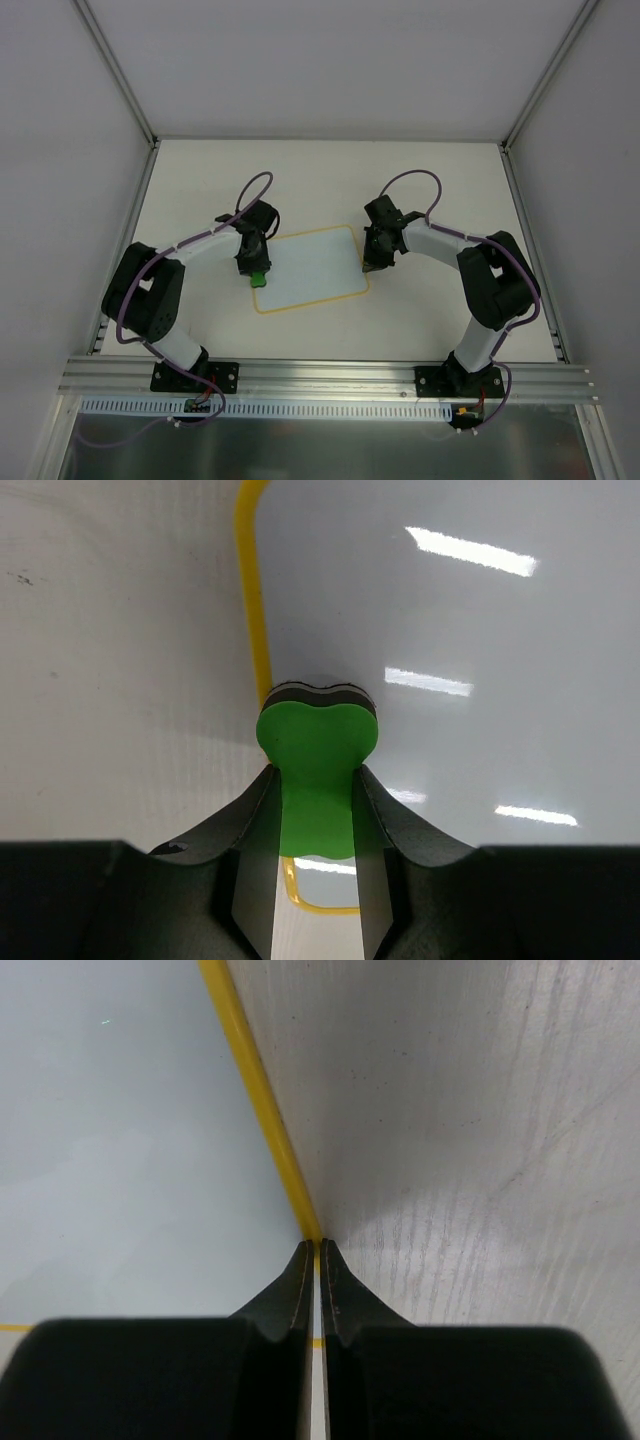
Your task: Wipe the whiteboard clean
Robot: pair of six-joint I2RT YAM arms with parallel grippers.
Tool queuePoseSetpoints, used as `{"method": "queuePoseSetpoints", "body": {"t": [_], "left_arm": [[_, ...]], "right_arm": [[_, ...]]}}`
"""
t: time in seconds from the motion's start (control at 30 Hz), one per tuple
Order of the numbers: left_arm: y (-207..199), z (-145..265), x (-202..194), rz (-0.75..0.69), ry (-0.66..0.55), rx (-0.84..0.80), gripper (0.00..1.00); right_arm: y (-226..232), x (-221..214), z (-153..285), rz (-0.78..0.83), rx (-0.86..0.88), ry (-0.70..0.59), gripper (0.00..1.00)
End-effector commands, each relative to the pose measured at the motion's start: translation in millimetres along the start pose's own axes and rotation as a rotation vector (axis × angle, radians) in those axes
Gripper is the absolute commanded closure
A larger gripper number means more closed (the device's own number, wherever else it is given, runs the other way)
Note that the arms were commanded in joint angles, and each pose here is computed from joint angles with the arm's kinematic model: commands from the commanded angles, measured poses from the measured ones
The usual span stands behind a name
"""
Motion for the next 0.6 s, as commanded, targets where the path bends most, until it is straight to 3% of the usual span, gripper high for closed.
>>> {"method": "queuePoseSetpoints", "body": {"t": [0.0,0.13,0.2,0.23,0.3,0.33,0.47,0.57], "left_arm": [[16.4,12.2,1.3,-0.036,0.008,0.057,1.0],[1.3,32.2,33.5,-0.023,-0.083,0.002,1.0],[-1.0,37.2,49.1,0.004,-0.102,-0.014,1.0],[1.9,39.5,63.9,0.041,-0.122,-0.016,1.0],[8.6,35.4,77.4,0.066,-0.129,0.004,1.0],[16.9,36.2,95.9,0.116,-0.153,0.018,1.0],[38.5,15.4,132.3,0.214,-0.129,0.063,1.0],[46.3,2.3,158.1,0.259,-0.129,0.083,1.0]], "right_arm": [[-34.7,-34.4,-14.0,0.002,-0.157,0.104,0.98],[-31.8,-22.0,-0.6,0.033,-0.149,0.046,0.81],[-29.8,-14.6,7.6,0.045,-0.139,0.013,0.63],[-26.8,-7.4,17.8,0.054,-0.125,-0.025,0.47],[-22.1,0.5,30.4,0.064,-0.1,-0.066,0.33],[-17.9,7.6,44.4,0.069,-0.079,-0.113,0.18],[-14.4,19.8,83.8,0.109,-0.054,-0.229,0.01],[-21.4,20.8,105.7,0.15,-0.077,-0.3,0.01]]}}
Point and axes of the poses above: each gripper's point midway between its finger pads, its own z axis back along the fingers, its own y axis along the line the jaws close on, x = y × z, the point moved 1 cm from there along z, back along the fingers, and after that the axes turned 14 degrees about z, right-handed, at the moved point
